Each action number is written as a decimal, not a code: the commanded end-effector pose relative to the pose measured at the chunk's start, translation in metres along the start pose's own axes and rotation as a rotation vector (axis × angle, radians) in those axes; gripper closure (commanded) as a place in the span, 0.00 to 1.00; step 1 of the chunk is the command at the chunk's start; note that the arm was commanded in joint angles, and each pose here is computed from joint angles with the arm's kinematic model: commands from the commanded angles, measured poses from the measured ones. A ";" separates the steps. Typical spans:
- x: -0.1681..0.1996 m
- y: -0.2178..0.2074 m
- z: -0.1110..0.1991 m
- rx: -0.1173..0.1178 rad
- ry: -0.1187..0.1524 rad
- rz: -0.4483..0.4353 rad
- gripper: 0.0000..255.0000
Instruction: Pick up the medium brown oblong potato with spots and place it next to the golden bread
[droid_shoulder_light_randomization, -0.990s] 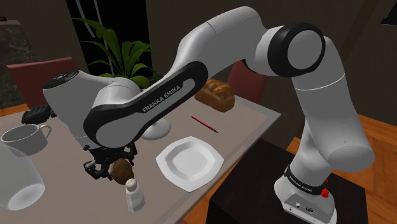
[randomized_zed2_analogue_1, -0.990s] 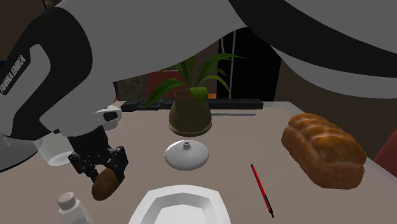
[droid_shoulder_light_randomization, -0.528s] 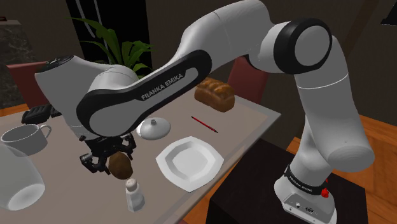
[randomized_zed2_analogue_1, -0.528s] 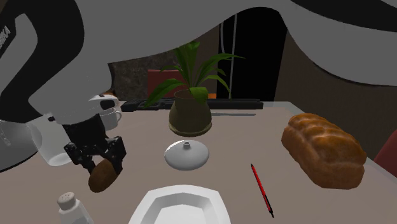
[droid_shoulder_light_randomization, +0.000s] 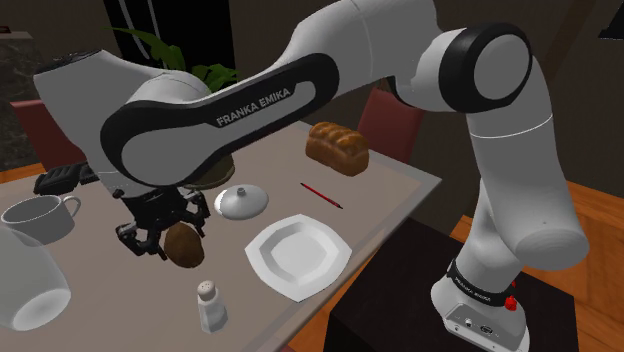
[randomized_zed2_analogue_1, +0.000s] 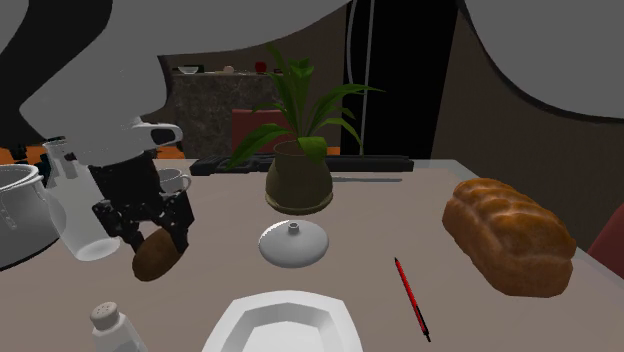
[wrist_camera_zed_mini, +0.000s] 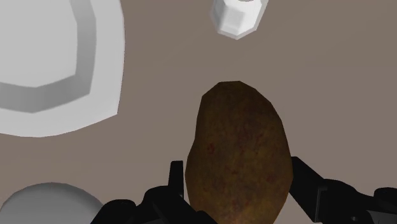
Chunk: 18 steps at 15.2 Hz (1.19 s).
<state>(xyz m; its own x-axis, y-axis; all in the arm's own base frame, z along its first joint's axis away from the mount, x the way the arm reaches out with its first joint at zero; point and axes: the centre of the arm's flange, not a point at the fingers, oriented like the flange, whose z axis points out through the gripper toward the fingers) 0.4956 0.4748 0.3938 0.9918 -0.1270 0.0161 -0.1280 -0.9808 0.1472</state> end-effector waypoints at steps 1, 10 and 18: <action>0.000 0.002 -0.011 0.000 0.000 0.000 1.00; 0.001 0.009 -0.058 0.000 0.000 0.000 1.00; 0.001 0.015 -0.099 0.000 0.000 0.000 1.00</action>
<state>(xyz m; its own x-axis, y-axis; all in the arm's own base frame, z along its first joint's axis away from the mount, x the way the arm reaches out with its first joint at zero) 0.4941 0.4748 0.4893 0.9918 -0.1268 0.0162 -0.1278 -0.9809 0.1470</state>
